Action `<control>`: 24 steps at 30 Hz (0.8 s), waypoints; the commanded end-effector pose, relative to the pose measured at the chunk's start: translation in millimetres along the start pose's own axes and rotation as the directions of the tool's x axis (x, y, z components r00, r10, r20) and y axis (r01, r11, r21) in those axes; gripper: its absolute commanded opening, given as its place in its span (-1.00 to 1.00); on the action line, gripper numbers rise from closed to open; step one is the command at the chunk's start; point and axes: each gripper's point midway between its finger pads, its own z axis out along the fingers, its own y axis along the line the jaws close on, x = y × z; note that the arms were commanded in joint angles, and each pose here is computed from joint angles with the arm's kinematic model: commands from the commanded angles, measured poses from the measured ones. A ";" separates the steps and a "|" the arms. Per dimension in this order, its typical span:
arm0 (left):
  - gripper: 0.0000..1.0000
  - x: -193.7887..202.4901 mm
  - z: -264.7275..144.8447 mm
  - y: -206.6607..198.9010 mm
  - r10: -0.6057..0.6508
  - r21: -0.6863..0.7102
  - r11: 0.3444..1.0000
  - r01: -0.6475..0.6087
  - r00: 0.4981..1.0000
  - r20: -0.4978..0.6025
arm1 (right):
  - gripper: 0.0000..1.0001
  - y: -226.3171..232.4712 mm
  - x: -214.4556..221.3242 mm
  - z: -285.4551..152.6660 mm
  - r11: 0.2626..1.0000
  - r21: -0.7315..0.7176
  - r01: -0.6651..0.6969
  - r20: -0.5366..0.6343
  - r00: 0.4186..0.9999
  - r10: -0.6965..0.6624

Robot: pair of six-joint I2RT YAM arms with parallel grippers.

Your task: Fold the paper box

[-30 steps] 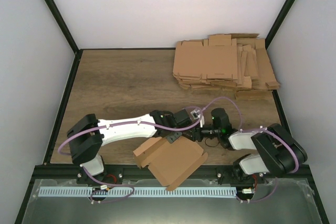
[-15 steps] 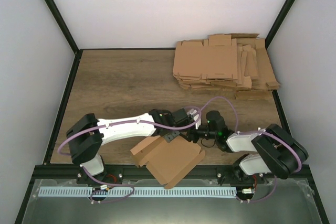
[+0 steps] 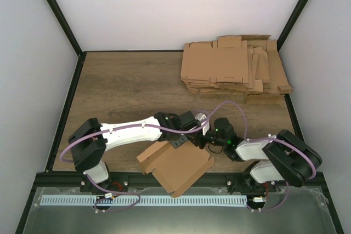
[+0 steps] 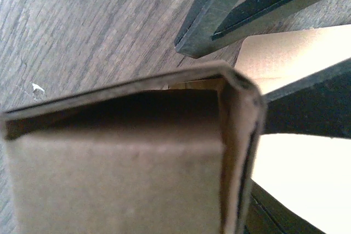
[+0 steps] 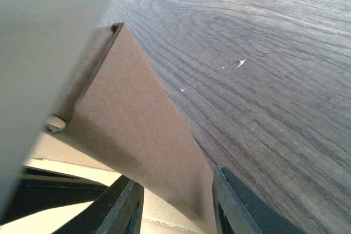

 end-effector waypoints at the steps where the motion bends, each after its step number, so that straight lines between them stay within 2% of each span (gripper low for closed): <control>1: -0.03 10.4 11.5 -35.2 0.072 0.160 0.985 -0.064 0.997 -0.040 | -0.27 -4.3 -36.9 3.1 0.996 0.053 0.077 0.116 0.990 -0.083; 6: -0.03 6.5 11.7 -33.2 0.047 0.174 0.984 -0.041 0.998 -0.031 | -0.39 1.8 -36.9 4.5 0.993 0.080 0.088 0.135 0.986 -0.099; 10: -0.03 0.9 10.6 -30.7 0.008 0.184 0.983 -0.005 1.000 -0.014 | -0.55 -2.4 -38.4 3.1 0.984 0.166 0.059 0.180 0.980 -0.089; 15: -0.02 -6.3 6.0 -26.9 -0.056 0.233 0.971 0.052 0.998 0.009 | -0.64 -1.4 -38.3 4.5 0.969 0.242 0.051 0.218 0.970 -0.106; 19: 0.14 -12.4 -0.3 -21.5 -0.125 0.291 0.950 0.109 0.992 0.035 | -0.77 0.3 -37.3 10.8 0.956 0.285 0.063 0.216 0.968 -0.128; 24: 0.48 -26.5 -17.3 -9.9 -0.225 0.365 0.913 0.181 0.971 0.083 | -0.89 1.7 -34.6 20.4 0.936 0.339 0.090 0.181 0.971 -0.158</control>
